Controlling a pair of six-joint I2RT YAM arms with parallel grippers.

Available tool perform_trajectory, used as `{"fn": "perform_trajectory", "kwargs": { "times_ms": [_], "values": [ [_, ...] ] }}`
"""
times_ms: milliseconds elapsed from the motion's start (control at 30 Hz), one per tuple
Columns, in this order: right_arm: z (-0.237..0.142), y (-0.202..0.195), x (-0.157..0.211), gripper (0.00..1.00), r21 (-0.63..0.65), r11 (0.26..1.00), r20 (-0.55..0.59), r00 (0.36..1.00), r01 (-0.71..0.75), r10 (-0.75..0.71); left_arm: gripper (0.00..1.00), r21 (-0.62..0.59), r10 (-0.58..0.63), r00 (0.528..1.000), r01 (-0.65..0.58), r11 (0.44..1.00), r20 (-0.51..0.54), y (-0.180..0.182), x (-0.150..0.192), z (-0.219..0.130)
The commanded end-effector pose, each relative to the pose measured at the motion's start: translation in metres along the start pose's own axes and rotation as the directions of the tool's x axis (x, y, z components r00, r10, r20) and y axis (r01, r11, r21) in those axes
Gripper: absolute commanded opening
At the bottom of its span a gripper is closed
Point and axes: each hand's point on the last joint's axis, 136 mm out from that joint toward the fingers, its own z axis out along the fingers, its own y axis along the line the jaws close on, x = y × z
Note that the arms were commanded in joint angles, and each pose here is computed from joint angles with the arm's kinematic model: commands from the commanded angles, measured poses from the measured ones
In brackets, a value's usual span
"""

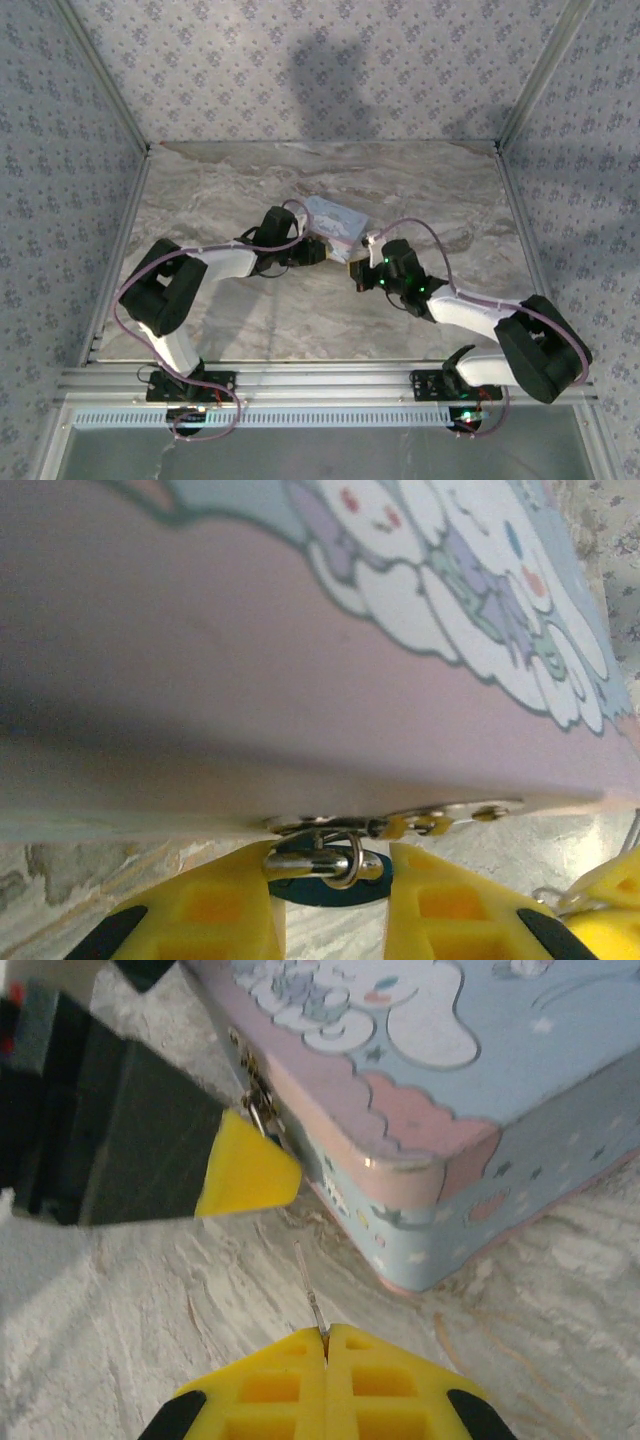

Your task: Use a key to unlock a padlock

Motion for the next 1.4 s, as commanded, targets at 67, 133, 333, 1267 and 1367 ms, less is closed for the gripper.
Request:
{"fn": "perform_trajectory", "kwargs": {
  "times_ms": [67,133,333,1267,1367],
  "values": [
    [0.001,0.001,-0.006,0.0,0.067,0.996,0.102,0.992,0.064,-0.071,0.21,0.061,-0.095,0.995,0.096,0.994,-0.016,-0.027,-0.005,-0.013],
    [0.005,0.005,-0.003,0.0,0.073,0.994,0.101,0.991,0.084,-0.091,0.21,0.067,-0.111,0.993,0.113,0.991,-0.032,-0.029,-0.003,-0.012],
    [0.014,0.013,-0.004,0.0,0.069,0.99,0.104,0.986,0.123,-0.13,0.21,0.09,-0.137,0.99,0.14,0.986,-0.039,-0.037,-0.003,-0.014],
    [0.038,0.015,-0.003,0.0,0.054,0.99,0.078,0.988,0.131,-0.135,0.2,0.104,-0.179,0.982,0.184,0.977,-0.054,-0.045,-0.005,-0.013],
    [0.039,0.014,-0.004,0.0,0.062,0.99,0.077,0.988,0.127,-0.132,0.2,0.102,-0.181,0.982,0.185,0.977,-0.053,-0.045,-0.005,-0.013]
  ]
}}
